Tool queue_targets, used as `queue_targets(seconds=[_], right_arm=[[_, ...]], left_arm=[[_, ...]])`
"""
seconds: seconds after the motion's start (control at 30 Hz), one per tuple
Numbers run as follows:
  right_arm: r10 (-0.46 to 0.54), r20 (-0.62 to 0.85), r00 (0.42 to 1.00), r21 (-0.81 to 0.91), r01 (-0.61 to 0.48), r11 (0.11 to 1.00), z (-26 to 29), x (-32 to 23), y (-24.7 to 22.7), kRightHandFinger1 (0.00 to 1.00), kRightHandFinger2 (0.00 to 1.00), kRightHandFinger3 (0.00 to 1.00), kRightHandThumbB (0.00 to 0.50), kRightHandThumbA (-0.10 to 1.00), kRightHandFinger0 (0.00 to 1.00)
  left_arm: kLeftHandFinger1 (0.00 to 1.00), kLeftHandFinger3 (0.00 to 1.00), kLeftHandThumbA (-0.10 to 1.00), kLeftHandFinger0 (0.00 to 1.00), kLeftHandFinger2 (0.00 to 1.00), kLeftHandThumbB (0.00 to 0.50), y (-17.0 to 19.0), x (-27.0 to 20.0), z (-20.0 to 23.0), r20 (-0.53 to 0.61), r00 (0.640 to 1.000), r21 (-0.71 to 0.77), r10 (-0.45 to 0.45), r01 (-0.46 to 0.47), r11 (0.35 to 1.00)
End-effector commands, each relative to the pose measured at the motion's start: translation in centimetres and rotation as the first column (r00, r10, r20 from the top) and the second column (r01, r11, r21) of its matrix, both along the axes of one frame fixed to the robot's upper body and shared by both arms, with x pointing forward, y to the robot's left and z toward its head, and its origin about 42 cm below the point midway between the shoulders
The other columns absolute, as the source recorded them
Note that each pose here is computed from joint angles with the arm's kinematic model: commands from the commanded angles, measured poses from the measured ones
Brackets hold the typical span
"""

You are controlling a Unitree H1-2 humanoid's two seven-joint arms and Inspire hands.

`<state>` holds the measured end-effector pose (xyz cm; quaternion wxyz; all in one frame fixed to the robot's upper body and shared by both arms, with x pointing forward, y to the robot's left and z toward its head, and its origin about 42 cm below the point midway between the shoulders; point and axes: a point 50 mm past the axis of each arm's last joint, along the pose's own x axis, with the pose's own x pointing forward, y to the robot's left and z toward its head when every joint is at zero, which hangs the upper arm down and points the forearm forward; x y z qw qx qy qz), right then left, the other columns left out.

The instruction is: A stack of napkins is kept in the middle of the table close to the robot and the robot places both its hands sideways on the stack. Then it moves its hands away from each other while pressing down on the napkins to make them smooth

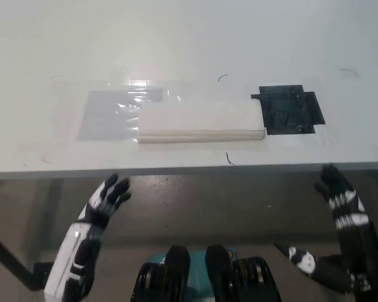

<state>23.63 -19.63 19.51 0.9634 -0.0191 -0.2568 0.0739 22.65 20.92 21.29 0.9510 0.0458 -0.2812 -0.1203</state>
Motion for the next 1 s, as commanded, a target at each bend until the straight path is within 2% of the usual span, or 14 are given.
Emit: queue_targets(seconds=[0.0, 0.03, 0.1, 0.17, 0.23, 0.27, 0.33, 0.4, 0.53, 0.67, 0.8, 0.83, 0.97], right_arm=[[0.046, 0.088, 0.995, -0.002, -0.046, 0.999, 3.1, 1.2, 1.1, 1.00, 1.00, 1.00, 0.163, 1.00, 1.00], [0.063, 0.108, 0.992, 0.016, -0.065, 0.998, 4.3, 2.2, 1.7, 1.00, 1.00, 1.00, 0.192, 1.00, 1.00], [0.111, 0.134, 0.985, 0.062, -0.120, 0.991, 6.4, 3.8, 2.9, 1.00, 1.00, 1.00, 0.227, 1.00, 1.00], [0.157, 0.148, 0.976, 0.123, -0.175, 0.977, 7.6, 5.2, 3.8, 1.00, 1.00, 1.00, 0.220, 1.00, 1.00], [0.195, 0.163, 0.967, 0.152, -0.219, 0.964, 8.8, 7.0, 4.6, 1.00, 1.00, 1.00, 0.234, 1.00, 1.00], [0.213, 0.167, 0.963, 0.155, -0.239, 0.959, 9.8, 8.4, 5.2, 1.00, 1.00, 1.00, 0.278, 1.00, 1.00], [0.239, 0.181, 0.954, 0.159, -0.268, 0.950, 10.9, 10.4, 5.9, 1.00, 1.00, 1.00, 0.292, 1.00, 1.00], [0.242, 0.170, 0.955, 0.163, -0.269, 0.949, 11.9, 12.1, 6.6, 1.00, 1.00, 1.00, 0.300, 1.00, 1.00], [0.308, 0.158, 0.938, 0.212, -0.337, 0.917, 12.9, 15.6, 7.8, 1.00, 1.00, 1.00, 0.324, 1.00, 1.00], [0.313, 0.131, 0.941, 0.266, -0.338, 0.903, 14.0, 19.4, 9.5, 1.00, 1.00, 1.00, 0.342, 1.00, 1.00], [0.335, 0.082, 0.939, 0.342, -0.342, 0.875, 14.7, 22.6, 11.2, 1.00, 1.00, 1.00, 0.356, 1.00, 1.00], [0.352, 0.068, 0.934, 0.378, -0.351, 0.857, 14.8, 23.7, 11.7, 1.00, 1.00, 1.00, 0.367, 1.00, 1.00], [0.384, 0.036, 0.923, 0.481, -0.352, 0.803, 14.9, 26.3, 12.6, 1.00, 1.00, 1.00, 0.384, 1.00, 1.00]], left_arm=[[1.00, 1.00, 1.00, 1.00, 1.00, 0.273, -0.7, 0.8, 3.0, 0.078, 0.994, 0.018, -0.079, 0.078, 0.997], [1.00, 1.00, 1.00, 1.00, 1.00, 0.275, -1.3, 1.8, 4.2, 0.107, 0.991, 0.016, -0.078, 0.077, 0.997], [1.00, 1.00, 1.00, 1.00, 1.00, 0.324, -2.1, 4.0, 6.2, 0.147, 0.987, 0.005, -0.068, 0.068, 0.998], [1.00, 1.00, 1.00, 1.00, 1.00, 0.348, -2.9, 5.5, 7.4, 0.168, 0.983, -0.010, -0.072, 0.075, 0.997], [1.00, 1.00, 1.00, 1.00, 1.00, 0.345, -3.5, 7.3, 8.7, 0.204, 0.976, -0.002, -0.070, 0.072, 0.997], [1.00, 1.00, 1.00, 1.00, 1.00, 0.359, -3.9, 9.0, 9.4, 0.215, 0.975, 0.003, -0.063, 0.064, 0.998], [1.00, 1.00, 1.00, 1.00, 1.00, 0.396, -4.4, 11.3, 10.3, 0.207, 0.976, 0.014, -0.060, 0.058, 0.998], [1.00, 1.00, 1.00, 1.00, 1.00, 0.412, -4.9, 13.3, 10.9, 0.192, 0.980, 0.005, -0.058, 0.058, 0.998], [1.00, 1.00, 1.00, 1.00, 1.00, 0.396, -5.7, 16.4, 12.4, 0.175, 0.983, -0.003, -0.053, 0.054, 0.999], [1.00, 1.00, 1.00, 1.00, 1.00, 0.348, -7.1, 20.6, 13.8, 0.157, 0.986, -0.016, -0.047, 0.050, 0.999], [1.00, 1.00, 1.00, 1.00, 1.00, 0.346, -8.0, 23.9, 14.4, 0.085, 0.995, -0.054, -0.055, 0.059, 0.997], [1.00, 1.00, 1.00, 1.00, 1.00, 0.314, -8.2, 24.8, 14.5, 0.049, 0.996, -0.104, -0.072, 0.077, 0.992], [1.00, 1.00, 1.00, 1.00, 1.00, 0.287, -8.8, 26.7, 14.9, 0.008, 0.997, -0.182, -0.079, 0.079, 0.980]])
